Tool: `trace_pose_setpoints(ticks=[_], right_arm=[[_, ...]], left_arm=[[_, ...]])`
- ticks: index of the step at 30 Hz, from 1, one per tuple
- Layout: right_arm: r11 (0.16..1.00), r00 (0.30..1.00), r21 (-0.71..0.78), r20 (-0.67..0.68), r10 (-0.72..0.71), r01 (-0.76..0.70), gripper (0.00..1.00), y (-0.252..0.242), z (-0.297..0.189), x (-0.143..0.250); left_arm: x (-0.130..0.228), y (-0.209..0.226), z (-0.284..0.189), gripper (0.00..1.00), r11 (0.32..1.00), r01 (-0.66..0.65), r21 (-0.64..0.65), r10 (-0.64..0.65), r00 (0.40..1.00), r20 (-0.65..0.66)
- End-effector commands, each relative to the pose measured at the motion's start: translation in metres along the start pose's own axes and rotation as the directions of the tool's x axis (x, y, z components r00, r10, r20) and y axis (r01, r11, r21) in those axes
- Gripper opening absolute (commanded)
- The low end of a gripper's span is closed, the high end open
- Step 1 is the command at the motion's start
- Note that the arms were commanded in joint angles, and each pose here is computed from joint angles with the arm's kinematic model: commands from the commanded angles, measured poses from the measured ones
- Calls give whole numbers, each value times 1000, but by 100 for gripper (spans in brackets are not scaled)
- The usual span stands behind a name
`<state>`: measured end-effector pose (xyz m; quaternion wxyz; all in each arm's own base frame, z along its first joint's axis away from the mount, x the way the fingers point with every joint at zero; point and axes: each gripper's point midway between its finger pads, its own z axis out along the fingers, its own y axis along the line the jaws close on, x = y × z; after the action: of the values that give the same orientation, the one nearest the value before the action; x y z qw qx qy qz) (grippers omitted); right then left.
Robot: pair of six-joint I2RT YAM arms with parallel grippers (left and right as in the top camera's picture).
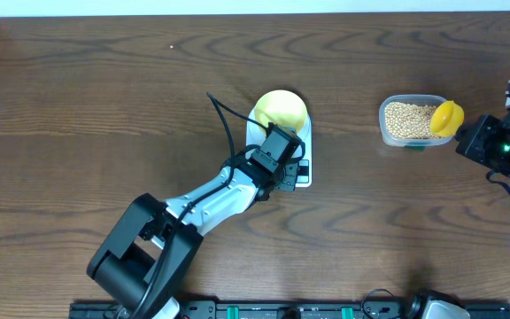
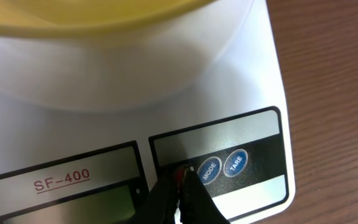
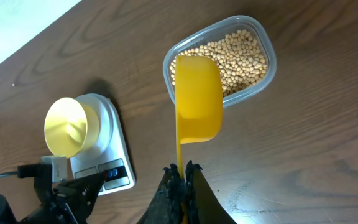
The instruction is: Scoop item into bowl and weigh 50g on scale
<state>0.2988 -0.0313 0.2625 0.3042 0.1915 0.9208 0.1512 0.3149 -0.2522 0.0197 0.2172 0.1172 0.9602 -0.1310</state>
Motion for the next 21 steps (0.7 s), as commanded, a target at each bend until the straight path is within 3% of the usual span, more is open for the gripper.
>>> trace_pose_setpoints(ticks=[1,21], right_arm=[[1000,1000,2,-5,-15,15,1,-1,1,1],[1000,1000,4,-13,-12,12,1,-2,1,3]], left_arm=[[4,5,6,7,1000,4,-23,-4,1000,-13],[4,5,6,7,1000,13,-23,-13,1000,-13]])
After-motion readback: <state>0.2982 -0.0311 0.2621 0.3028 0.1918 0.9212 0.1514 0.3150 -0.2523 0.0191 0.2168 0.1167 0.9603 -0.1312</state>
